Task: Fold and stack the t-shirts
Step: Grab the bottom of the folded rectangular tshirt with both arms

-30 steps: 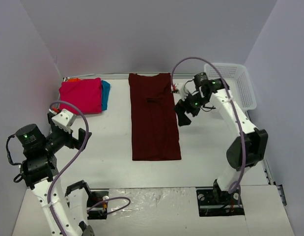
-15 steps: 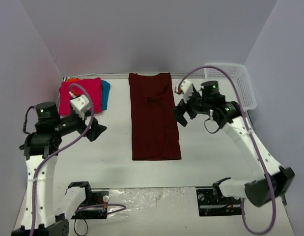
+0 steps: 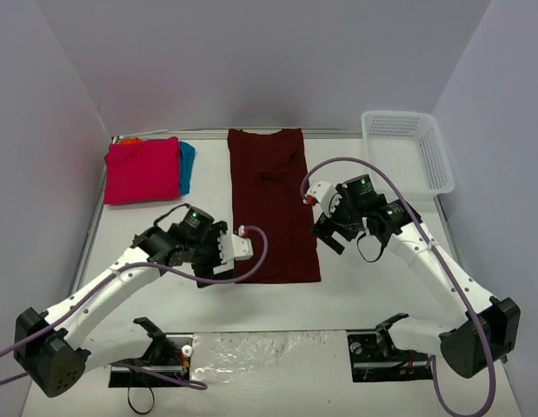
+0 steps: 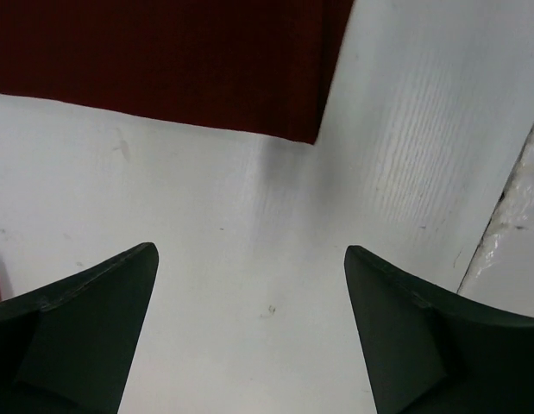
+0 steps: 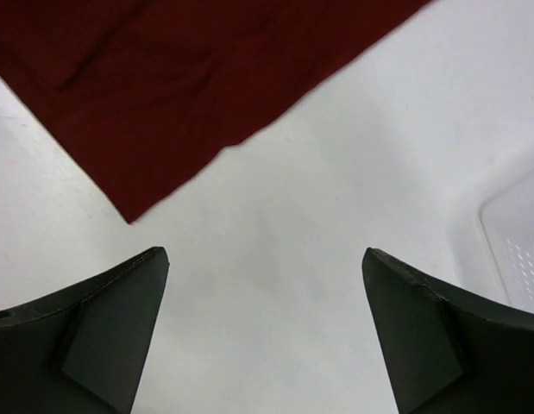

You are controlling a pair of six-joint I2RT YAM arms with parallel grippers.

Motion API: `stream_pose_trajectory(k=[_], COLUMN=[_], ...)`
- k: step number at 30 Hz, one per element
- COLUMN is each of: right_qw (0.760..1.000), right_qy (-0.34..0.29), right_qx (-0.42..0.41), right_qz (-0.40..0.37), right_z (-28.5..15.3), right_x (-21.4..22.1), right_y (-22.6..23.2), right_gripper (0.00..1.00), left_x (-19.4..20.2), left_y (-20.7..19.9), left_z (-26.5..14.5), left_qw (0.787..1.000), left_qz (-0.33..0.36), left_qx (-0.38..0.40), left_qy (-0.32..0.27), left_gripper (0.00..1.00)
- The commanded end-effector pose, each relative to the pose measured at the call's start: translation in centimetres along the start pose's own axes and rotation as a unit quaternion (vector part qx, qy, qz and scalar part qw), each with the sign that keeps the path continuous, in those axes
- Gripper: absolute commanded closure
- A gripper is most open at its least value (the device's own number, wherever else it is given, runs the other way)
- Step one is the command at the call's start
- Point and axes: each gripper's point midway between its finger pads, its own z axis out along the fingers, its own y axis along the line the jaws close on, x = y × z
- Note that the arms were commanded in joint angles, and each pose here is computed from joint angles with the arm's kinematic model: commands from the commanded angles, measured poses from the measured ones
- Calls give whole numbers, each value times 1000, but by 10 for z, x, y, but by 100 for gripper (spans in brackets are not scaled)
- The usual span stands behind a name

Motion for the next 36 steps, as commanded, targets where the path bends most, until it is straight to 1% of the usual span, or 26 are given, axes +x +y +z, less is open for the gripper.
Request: stream_pose_trajectory(k=[1, 2, 3, 4, 6, 7, 9, 10, 14, 17, 18, 22, 27, 30, 36], right_qw=[996, 995, 995, 994, 994, 993, 991, 990, 985, 980, 980, 978, 976, 976, 976], right_qy=[60, 67, 67, 66, 58, 61, 60, 69, 84, 97, 99, 99, 95, 95, 94], right_qx=[65, 72, 74, 82, 85, 86, 90, 84, 88, 94, 92, 95, 100, 101, 94], right_qz=[-5, 4, 12, 26, 41, 55, 81, 94, 123, 146, 149, 159, 166, 167, 171], right_z=[-4, -4, -4, -5, -1, 3, 8, 14, 24, 28, 30, 30, 26, 26, 32], right_x=[29, 35, 38, 42, 43, 47, 52, 57, 70, 81, 82, 84, 85, 88, 91], right_y=[-25, -31, -34, -41, -47, -50, -58, -58, -70, -80, -81, -85, -88, -87, -84], right_gripper=[9, 9, 9, 9, 9, 9, 9, 9, 9, 12, 12, 13, 13, 13, 14], left_x=[20, 20, 34, 30, 35, 28, 24, 20, 11, 6, 2, 4, 16, 20, 28], left_y=[8, 4, 1, 4, -7, -6, -12, -13, -23, -28, -29, -35, -38, -32, -29], left_z=[15, 22, 32, 39, 53, 59, 66, 70, 81, 88, 90, 97, 109, 112, 121], left_qw=[994, 991, 987, 986, 982, 983, 984, 984, 986, 985, 985, 984, 981, 979, 978], left_qz=[86, 102, 116, 128, 147, 149, 151, 150, 149, 154, 158, 167, 183, 183, 178], left_qx=[-43, -45, -50, -65, -62, -70, -70, -73, -70, -70, -71, -62, -54, -69, -73], left_qy=[61, 68, 95, 89, 98, 82, 71, 60, 40, 29, 21, 22, 39, 53, 77], left_gripper=[11, 13, 13, 13, 13, 13, 13, 13, 13, 12, 12, 12, 12, 13, 15])
